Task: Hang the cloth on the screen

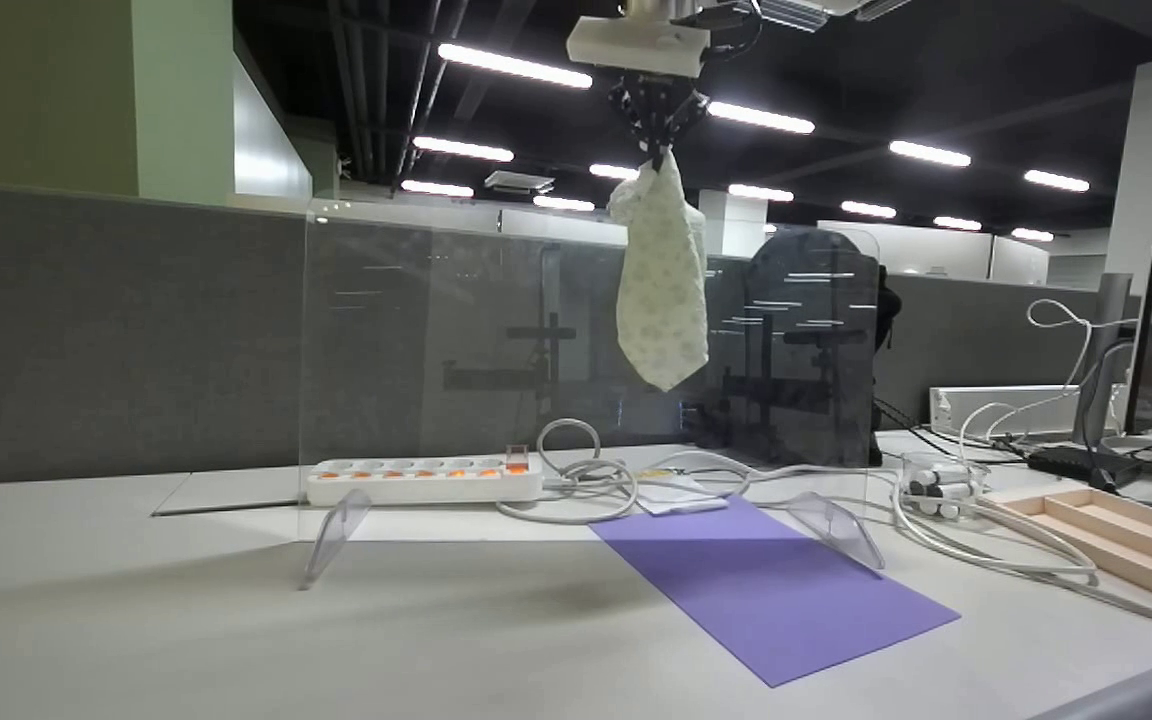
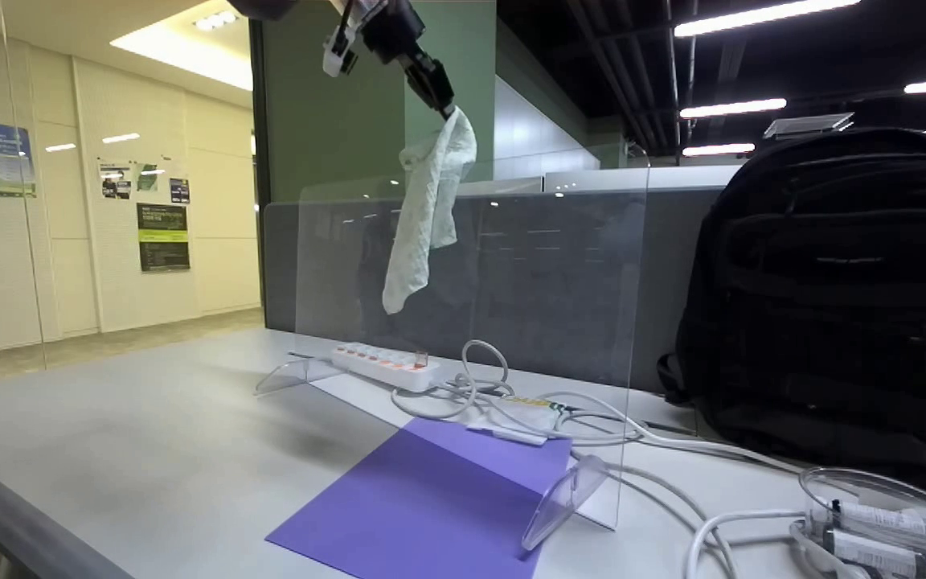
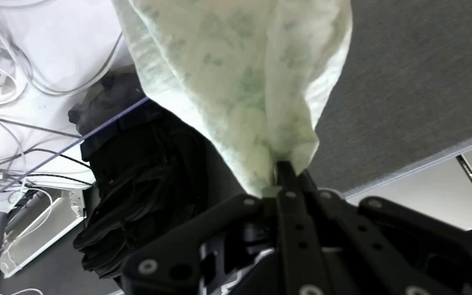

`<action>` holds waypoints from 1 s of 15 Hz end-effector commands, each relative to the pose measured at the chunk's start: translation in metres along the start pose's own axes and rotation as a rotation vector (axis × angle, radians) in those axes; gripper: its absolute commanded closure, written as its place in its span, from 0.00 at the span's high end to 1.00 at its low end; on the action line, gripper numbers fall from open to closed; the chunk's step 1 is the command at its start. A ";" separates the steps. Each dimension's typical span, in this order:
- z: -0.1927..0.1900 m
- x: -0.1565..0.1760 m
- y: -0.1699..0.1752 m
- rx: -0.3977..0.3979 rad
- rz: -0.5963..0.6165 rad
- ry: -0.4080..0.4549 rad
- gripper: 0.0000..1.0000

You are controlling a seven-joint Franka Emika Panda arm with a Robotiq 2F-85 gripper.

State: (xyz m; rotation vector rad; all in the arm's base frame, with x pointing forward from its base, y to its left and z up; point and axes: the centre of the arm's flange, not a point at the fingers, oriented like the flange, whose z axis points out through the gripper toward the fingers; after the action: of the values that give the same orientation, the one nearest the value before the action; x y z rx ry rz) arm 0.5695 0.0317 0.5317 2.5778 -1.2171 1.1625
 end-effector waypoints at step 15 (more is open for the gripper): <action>0.077 0.012 -0.089 -0.128 0.165 -0.022 0.27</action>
State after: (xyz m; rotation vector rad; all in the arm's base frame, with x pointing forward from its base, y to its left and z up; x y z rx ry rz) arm 0.6585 0.0533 0.5041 2.4306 -1.4650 1.0889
